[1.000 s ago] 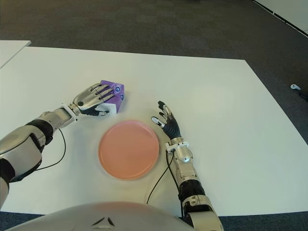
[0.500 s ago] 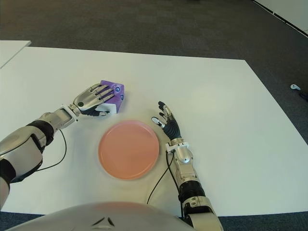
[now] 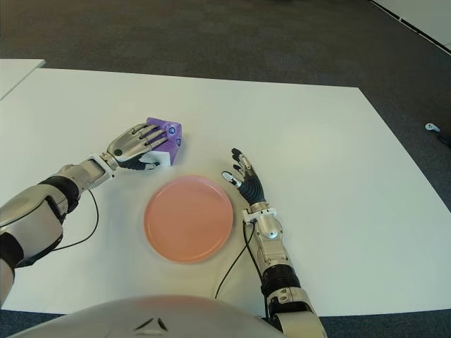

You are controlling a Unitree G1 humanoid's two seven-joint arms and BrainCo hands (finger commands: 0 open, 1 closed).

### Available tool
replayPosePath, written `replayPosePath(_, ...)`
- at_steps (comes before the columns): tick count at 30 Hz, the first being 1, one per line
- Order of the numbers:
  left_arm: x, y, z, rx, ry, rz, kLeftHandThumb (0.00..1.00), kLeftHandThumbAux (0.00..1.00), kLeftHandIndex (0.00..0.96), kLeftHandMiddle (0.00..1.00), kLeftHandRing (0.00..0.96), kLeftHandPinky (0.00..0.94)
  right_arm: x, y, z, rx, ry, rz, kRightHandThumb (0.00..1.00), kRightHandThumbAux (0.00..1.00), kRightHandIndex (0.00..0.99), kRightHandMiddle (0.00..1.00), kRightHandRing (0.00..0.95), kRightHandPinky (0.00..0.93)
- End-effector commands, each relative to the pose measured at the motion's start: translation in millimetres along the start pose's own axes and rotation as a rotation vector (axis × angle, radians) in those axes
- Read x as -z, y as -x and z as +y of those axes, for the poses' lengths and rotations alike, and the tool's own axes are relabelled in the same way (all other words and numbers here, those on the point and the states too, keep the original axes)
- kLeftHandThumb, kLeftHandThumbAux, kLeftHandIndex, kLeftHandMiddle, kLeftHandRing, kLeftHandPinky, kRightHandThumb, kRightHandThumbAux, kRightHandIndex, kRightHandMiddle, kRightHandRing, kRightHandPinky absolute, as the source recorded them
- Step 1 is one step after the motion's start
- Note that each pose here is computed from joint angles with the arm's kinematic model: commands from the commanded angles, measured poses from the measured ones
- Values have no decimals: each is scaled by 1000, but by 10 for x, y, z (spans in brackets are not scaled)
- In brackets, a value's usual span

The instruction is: Put the tissue paper into the plate.

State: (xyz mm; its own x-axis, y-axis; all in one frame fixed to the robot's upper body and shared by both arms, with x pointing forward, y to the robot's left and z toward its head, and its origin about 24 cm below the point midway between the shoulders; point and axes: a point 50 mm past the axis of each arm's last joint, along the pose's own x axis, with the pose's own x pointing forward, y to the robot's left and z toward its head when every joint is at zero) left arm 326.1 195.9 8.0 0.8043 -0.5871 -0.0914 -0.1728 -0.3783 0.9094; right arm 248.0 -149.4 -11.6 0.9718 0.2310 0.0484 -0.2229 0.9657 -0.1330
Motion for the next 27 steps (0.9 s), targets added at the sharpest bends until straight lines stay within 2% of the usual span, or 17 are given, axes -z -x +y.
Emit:
replayPosePath(1, -408, 229, -363, 246, 81, -129, 641, 321, 216, 320, 333, 402, 405, 377, 81, -5, -40, 216, 0, 461, 0, 0, 0, 0)
replayPosePath(3, -424, 222, -369, 259, 103, -117, 688, 354, 281, 391, 393, 446, 406, 381, 79, -6, -40, 216, 0, 463, 0, 0, 0, 0)
replayPosePath(7, -465, 212, -388, 289, 141, -98, 741, 383, 348, 451, 442, 471, 414, 393, 71, -9, -38, 219, 0, 464, 0, 0, 0, 0)
replayPosePath(9, -494, 204, -398, 300, 158, -88, 752, 391, 363, 464, 454, 479, 419, 399, 64, -11, -37, 222, 0, 464, 0, 0, 0, 0)
replayPosePath(18, -541, 185, -409, 289, 195, -37, 776, 414, 451, 637, 640, 669, 429, 409, 51, -9, -33, 231, 0, 456, 0, 0, 0, 0)
replayPosePath(20, -543, 182, -406, 278, 202, -24, 754, 545, 446, 678, 683, 716, 431, 409, 51, -8, -33, 234, 0, 452, 0, 0, 0, 0)
replayPosePath(22, -545, 178, -403, 265, 200, -14, 743, 611, 441, 703, 710, 743, 432, 412, 54, -7, -35, 235, 0, 453, 0, 0, 0, 0)
replayPosePath(27, -544, 168, -397, 247, 191, 1, 736, 672, 439, 746, 752, 778, 427, 423, 63, -7, -43, 229, 0, 458, 0, 0, 0, 0)
